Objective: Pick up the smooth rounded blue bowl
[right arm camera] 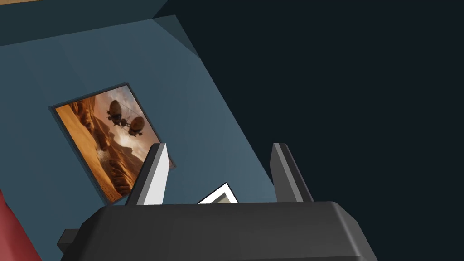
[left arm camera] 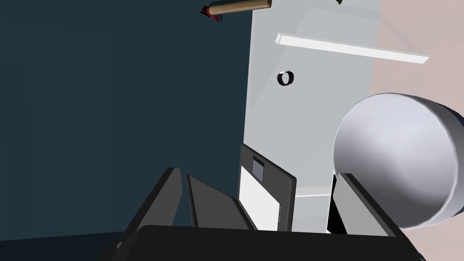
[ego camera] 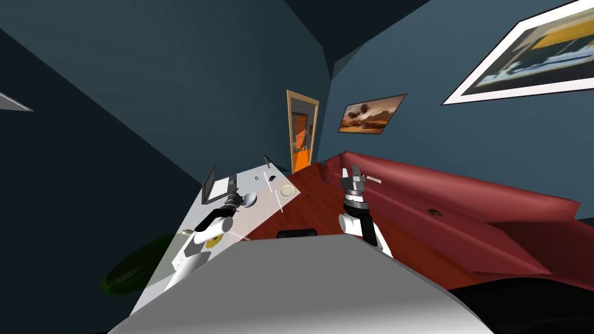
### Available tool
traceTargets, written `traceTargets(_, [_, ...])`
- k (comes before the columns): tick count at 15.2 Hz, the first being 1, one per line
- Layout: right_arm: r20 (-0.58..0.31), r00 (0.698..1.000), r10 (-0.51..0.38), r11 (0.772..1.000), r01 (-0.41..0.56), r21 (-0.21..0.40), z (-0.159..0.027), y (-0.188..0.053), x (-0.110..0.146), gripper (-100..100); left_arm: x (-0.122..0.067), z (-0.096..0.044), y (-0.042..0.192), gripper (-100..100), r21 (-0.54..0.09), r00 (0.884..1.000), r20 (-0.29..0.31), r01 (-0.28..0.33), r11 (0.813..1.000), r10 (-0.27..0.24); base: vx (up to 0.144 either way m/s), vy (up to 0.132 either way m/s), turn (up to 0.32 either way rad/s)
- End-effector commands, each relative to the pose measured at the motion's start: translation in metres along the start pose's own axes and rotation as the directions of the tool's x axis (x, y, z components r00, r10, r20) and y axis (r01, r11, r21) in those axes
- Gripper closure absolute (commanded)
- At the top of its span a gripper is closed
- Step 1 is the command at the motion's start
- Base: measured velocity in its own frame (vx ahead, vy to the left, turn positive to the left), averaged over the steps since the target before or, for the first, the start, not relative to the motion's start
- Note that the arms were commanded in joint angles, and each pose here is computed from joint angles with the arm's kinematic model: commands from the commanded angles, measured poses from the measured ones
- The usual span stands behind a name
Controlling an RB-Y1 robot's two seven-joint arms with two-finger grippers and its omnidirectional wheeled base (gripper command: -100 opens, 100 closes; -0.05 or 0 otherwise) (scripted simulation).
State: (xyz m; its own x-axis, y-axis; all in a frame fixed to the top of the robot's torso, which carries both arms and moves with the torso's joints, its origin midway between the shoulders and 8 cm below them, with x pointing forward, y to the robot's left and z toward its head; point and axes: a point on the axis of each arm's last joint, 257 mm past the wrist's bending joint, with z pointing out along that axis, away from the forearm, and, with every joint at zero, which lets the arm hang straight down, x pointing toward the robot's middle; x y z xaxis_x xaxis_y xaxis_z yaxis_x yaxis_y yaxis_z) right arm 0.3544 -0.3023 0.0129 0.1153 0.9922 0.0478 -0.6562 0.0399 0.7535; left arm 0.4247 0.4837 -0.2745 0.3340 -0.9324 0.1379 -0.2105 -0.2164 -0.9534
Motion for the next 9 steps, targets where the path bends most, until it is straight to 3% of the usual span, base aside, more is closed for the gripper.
traceTargets(1, [0.0, 1.0, 0.0, 1.0, 0.0, 0.0, 0.0, 0.0, 0.0, 0, -0.018, 0.004, 0.019, -100, -0.065, 0.999, 0.032, 0.033, 0.997, -0.031, 0.003, -0.006, -0.156])
traceTargets(3, [0.0, 1.0, 0.0, 1.0, 0.0, 0.0, 0.0, 0.0, 0.0, 0, -0.018, 0.004, 0.025, -100, -0.09, 0.999, 0.034, 0.033, 0.995, -0.031, 0.002, -0.002, -0.12])
traceTargets(4, [0.0, 1.0, 0.0, 1.0, 0.0, 0.0, 0.0, 0.0, 0.0, 0, -0.034, 0.006, 0.037, -100, -0.13, 0.997, 0.062, 0.063, 0.99, -0.056, 0.003, -0.006, -0.19])
traceTargets(8, [0.0, 1.0, 0.0, 1.0, 0.0, 0.0, 0.0, 0.0, 0.0, 0, -0.05, 0.004, 0.065, -100, -0.228, 0.992, 0.097, 0.098, 0.969, -0.078, 0.005, -0.001, -0.176])
traceTargets(9, [0.0, 1.0, 0.0, 1.0, 0.0, 0.0, 0.0, 0.0, 0.0, 0, -0.064, 0.004, 0.074, -100, -0.262, 0.987, 0.125, 0.128, 0.957, -0.098, 0.005, -0.001, -0.139])
